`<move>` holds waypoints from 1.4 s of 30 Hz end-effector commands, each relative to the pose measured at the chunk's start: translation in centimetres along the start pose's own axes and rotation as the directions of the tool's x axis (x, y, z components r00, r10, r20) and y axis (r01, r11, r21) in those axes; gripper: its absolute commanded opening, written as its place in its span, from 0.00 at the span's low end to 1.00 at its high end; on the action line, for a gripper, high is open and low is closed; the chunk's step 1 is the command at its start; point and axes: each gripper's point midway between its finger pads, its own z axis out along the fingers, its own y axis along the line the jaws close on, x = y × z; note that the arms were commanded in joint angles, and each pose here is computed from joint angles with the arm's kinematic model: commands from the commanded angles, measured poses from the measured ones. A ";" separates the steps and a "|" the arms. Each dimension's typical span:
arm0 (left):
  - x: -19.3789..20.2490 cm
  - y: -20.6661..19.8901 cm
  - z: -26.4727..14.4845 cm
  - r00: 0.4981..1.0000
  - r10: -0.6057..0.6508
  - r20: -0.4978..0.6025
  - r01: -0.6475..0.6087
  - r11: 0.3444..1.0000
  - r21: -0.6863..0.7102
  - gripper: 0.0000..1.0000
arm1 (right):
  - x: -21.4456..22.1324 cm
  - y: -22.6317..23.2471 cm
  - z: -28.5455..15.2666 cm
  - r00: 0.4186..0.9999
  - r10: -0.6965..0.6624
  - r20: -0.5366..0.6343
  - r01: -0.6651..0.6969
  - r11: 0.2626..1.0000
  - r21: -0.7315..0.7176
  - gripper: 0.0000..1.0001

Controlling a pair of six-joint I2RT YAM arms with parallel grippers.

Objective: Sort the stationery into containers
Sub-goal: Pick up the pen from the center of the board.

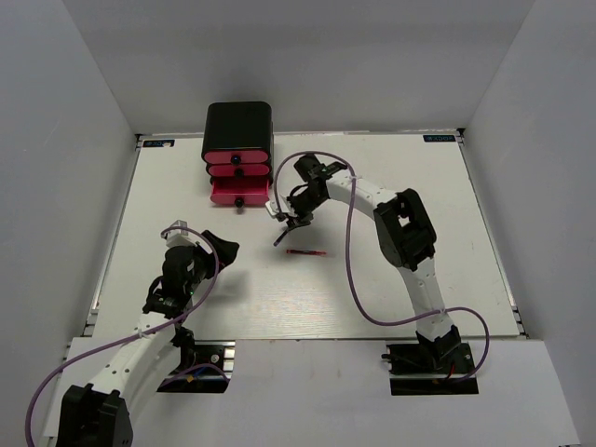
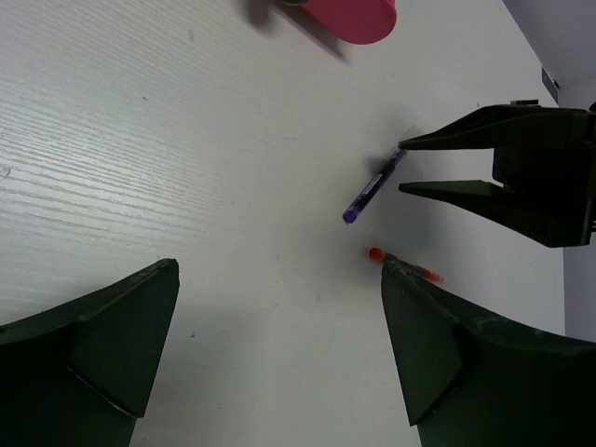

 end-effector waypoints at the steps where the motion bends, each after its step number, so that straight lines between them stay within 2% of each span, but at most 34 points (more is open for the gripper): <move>1: -0.4 -0.8 0.0 1.000 0.013 0.010 -0.014 0.999 0.035 1.00 | 0.1 -0.3 0.9 1.000 -0.010 -0.006 0.009 1.000 -0.026 0.44; 5: -0.6 -1.0 -0.1 1.000 0.014 0.017 -0.014 0.999 0.041 1.00 | 0.4 -0.3 1.4 0.999 -0.022 -0.024 0.021 0.998 -0.060 0.42; 9: -0.6 -1.0 -0.1 1.000 0.014 0.017 -0.014 0.999 0.041 1.00 | 1.2 2.0 1.7 0.999 -0.018 -0.045 0.011 0.989 -0.145 0.41; 16: -0.6 -1.0 -0.1 1.000 0.014 0.018 -0.014 0.999 0.042 1.00 | 2.4 3.5 1.8 0.995 0.008 -0.096 -0.025 0.984 -0.179 0.37; 19: -0.6 -1.0 -0.1 1.000 0.014 0.018 -0.014 0.999 0.042 1.00 | 3.0 4.5 2.0 0.992 0.027 -0.120 -0.052 0.975 -0.217 0.23; 21: -0.7 -1.2 -0.2 1.000 0.014 0.018 -0.014 0.999 0.042 1.00 | 3.3 5.8 1.8 0.990 0.044 -0.134 -0.079 0.960 -0.268 0.08; 23: -0.9 -1.3 -0.2 1.000 0.013 0.025 -0.015 0.999 0.048 1.00 | 3.5 6.3 1.7 0.989 0.055 -0.137 -0.093 0.955 -0.282 0.01; 25: -0.7 -1.2 -0.3 1.000 0.014 0.018 -0.014 0.999 0.042 1.00 | 3.3 6.4 1.7 0.989 0.063 -0.132 -0.097 0.957 -0.273 0.00; 26: -0.9 -1.3 -0.4 1.000 0.013 0.026 -0.015 0.999 0.049 1.00 | 3.2 6.1 1.6 0.989 0.076 -0.126 -0.107 0.961 -0.257 0.00; 27: -0.6 -1.0 -0.3 1.000 0.014 0.019 -0.014 0.999 0.043 1.00 | 3.0 5.8 1.5 0.980 0.143 -0.136 -0.171 0.959 -0.224 0.00; 28: -0.6 -1.0 -0.3 1.000 0.014 0.019 -0.014 0.999 0.043 1.00 | 2.0 3.3 1.2 0.989 0.112 -0.100 -0.125 0.983 -0.134 0.00; 29: -0.6 -1.1 -0.3 1.000 0.004 0.019 -0.005 0.999 0.043 1.00 | 1.6 2.8 1.0 0.972 0.212 -0.099 -0.221 0.972 -0.084 0.00; 30: -0.6 -1.1 -0.3 1.000 0.004 0.019 -0.005 0.999 0.043 1.00 | 1.5 2.4 1.0 0.966 0.241 -0.089 -0.246 0.968 -0.049 0.00; 31: -0.6 -1.1 -0.3 1.000 0.004 0.019 -0.005 0.999 0.043 1.00 | -0.7 -2.5 -0.5 0.990 0.134 -0.034 -0.129 0.985 0.113 0.00; 33: -0.8 -1.2 -0.3 1.000 0.004 0.025 -0.006 0.999 0.050 1.00 | -1.7 -3.3 -1.0 0.976 0.219 0.009 -0.217 0.960 0.179 0.00; 34: -0.8 -1.2 -0.3 1.000 0.004 0.025 -0.006 0.999 0.050 1.00 | -4.0 -6.7 -2.7 0.990 0.129 0.049 -0.138 0.947 0.291 0.00; 38: -1.0 -1.4 -0.4 1.000 0.004 0.025 -0.006 0.999 0.050 1.00 | -8.4 -11.4 -5.4 0.983 0.090 0.158 -0.150 0.891 0.428 0.00; 42: -1.2 -1.7 -0.8 0.999 0.004 0.038 -0.006 0.998 0.063 1.00 | -10.4 -14.1 -6.7 0.970 0.062 0.234 -0.176 0.846 0.504 0.00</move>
